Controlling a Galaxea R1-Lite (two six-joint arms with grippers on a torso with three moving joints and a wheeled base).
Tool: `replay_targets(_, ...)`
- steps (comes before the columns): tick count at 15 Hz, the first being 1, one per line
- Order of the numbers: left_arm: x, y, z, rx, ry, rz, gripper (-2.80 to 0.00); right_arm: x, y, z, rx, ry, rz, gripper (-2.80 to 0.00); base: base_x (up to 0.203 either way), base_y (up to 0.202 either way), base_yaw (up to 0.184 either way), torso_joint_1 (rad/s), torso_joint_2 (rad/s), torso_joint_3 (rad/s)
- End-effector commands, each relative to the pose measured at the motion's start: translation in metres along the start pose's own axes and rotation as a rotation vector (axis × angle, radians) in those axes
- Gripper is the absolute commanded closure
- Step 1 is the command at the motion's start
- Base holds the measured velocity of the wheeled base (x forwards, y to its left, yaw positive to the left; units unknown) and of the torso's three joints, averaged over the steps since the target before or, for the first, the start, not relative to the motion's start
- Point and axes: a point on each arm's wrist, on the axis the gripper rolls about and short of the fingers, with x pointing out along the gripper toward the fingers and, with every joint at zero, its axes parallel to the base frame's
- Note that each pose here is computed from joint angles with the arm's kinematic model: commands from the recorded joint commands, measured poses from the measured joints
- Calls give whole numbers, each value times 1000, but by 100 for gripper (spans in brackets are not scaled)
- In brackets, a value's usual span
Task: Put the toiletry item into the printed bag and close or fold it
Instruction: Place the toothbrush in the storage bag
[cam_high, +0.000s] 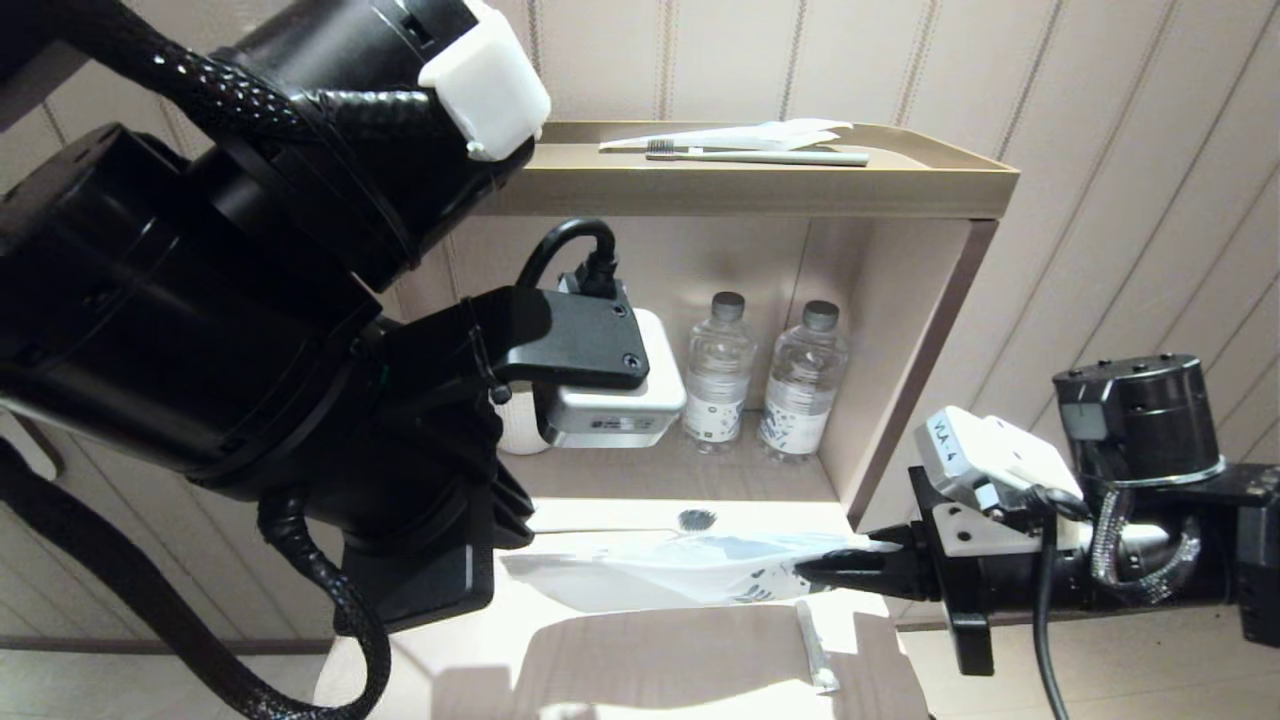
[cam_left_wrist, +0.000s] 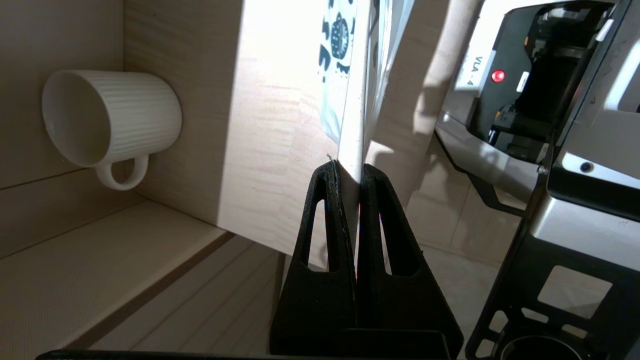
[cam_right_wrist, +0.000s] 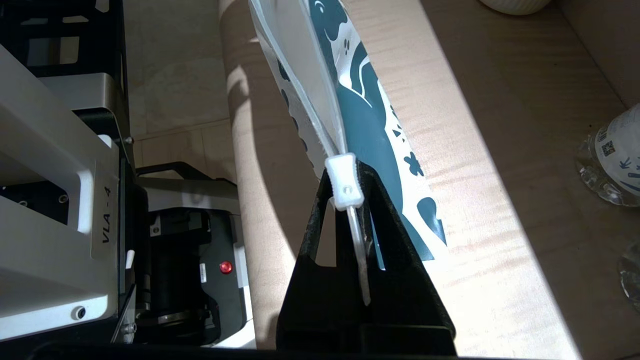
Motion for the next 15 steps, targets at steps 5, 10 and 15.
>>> replay_targets(5, -12, -1, -1, 1, -28, 54, 0, 3, -2, -2, 2, 2, 6, 0, 0, 0, 0, 0, 0, 0)
replay_targets(10, -14, -10, 7, 37, -62, 43, 0, 4, -5, -4, 10, 8, 4, 0, 0, 0, 0, 0, 0, 0)
replay_targets(15, -9, -19, 11, 68, -43, 9, 0, 4, -6, -3, 10, 6, 1, 0, 0, 0, 0, 0, 0, 0)
